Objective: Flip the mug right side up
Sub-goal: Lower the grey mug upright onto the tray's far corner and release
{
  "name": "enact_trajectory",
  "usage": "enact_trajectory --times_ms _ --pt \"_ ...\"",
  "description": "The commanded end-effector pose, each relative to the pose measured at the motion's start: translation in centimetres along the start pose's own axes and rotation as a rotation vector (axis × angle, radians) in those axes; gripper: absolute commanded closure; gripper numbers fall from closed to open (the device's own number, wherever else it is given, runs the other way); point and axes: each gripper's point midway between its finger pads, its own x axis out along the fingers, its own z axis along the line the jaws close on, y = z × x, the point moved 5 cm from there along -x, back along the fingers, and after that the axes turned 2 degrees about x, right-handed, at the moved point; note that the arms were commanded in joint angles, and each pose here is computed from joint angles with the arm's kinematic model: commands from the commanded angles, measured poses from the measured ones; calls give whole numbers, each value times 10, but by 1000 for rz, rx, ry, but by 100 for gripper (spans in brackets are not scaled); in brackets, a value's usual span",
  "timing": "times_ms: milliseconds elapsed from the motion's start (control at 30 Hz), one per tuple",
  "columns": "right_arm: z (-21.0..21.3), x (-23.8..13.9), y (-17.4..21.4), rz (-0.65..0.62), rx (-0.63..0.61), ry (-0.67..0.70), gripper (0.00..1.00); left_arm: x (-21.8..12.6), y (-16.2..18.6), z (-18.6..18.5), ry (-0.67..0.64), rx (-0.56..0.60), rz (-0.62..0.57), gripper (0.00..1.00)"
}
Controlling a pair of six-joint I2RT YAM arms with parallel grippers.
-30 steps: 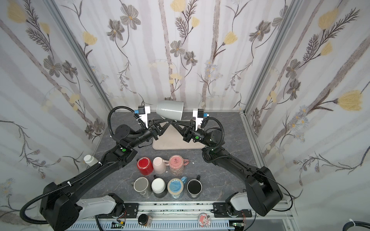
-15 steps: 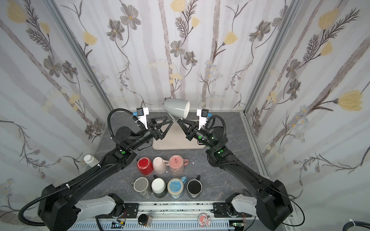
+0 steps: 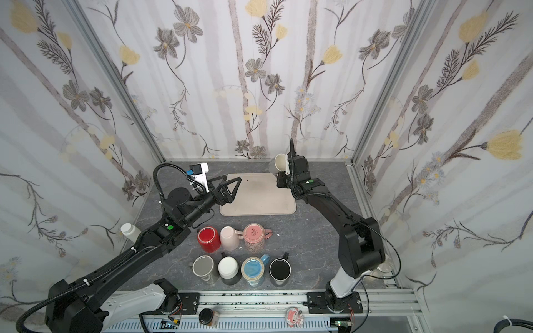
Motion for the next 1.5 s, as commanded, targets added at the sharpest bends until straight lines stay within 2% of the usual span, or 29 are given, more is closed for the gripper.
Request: enact_trajectory --times_ms 0,167,467,1033,1133,1267,1467 --pt "-22 16 -2 68 -120 190 100 -5 -1 5 -41 23 -10 0" --pt "-34 45 -2 123 -165 286 100 -10 5 8 -46 17 -1 0" --pt "-42 83 5 183 -169 311 100 -14 9 9 -45 16 1 0" --pt "-58 101 15 226 -162 348 99 -11 13 9 -22 -4 6 0" --pt "-60 102 15 224 -155 354 84 -12 13 8 -19 -5 6 0" --pt "-58 98 10 203 -135 351 56 -11 14 11 -29 -7 3 0" --pt "-46 70 -9 104 -115 310 36 -11 13 10 -26 -18 -1 0"
